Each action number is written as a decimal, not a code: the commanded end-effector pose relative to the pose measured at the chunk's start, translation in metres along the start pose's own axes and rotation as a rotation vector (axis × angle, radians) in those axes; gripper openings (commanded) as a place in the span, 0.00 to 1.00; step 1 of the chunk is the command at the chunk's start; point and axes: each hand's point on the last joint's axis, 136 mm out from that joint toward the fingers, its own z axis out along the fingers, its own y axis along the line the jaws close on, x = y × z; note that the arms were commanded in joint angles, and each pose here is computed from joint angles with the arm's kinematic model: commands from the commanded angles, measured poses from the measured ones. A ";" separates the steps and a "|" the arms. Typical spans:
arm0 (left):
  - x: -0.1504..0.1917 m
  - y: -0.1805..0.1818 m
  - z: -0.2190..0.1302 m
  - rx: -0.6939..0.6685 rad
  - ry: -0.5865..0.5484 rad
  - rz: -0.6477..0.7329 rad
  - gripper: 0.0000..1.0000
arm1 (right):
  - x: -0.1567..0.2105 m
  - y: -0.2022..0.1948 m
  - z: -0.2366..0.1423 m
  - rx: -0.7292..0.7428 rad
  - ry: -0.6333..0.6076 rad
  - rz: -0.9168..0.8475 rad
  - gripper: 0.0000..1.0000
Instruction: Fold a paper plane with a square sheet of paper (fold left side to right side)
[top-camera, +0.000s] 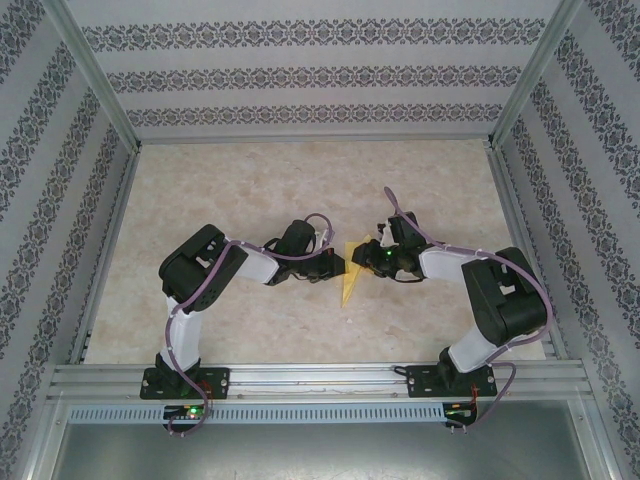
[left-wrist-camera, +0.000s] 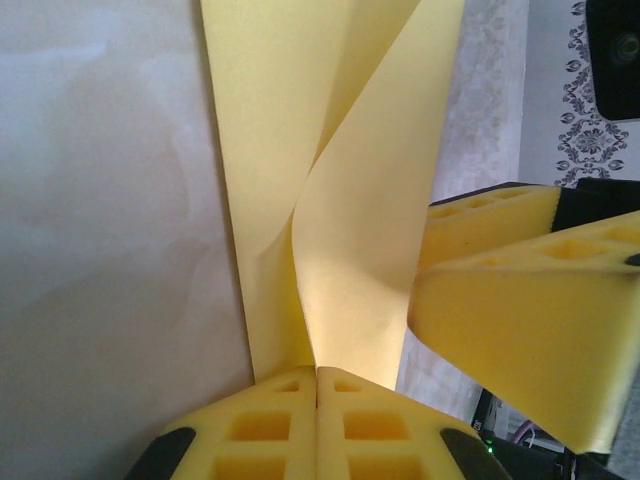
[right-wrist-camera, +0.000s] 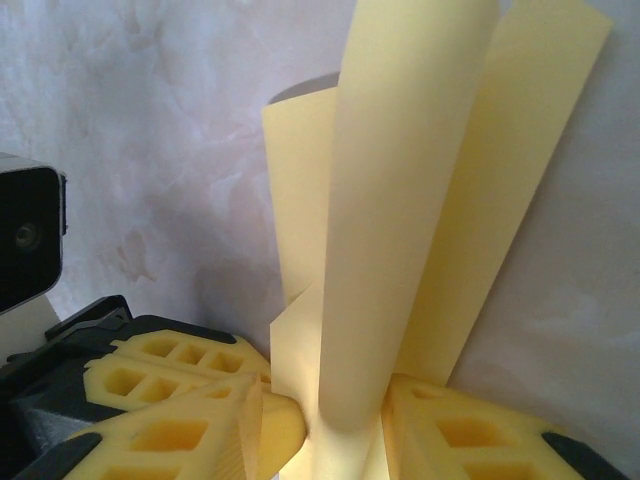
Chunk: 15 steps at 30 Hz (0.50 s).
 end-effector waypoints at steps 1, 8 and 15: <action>0.009 0.066 0.002 -0.212 -0.006 -0.061 0.04 | 0.001 0.001 -0.004 -0.010 -0.006 0.012 0.36; 0.009 0.070 0.001 -0.234 -0.009 -0.063 0.04 | 0.003 -0.007 -0.008 0.026 -0.007 0.015 0.35; 0.009 0.073 0.000 -0.254 -0.013 -0.069 0.03 | 0.001 -0.006 -0.022 0.035 -0.024 0.003 0.35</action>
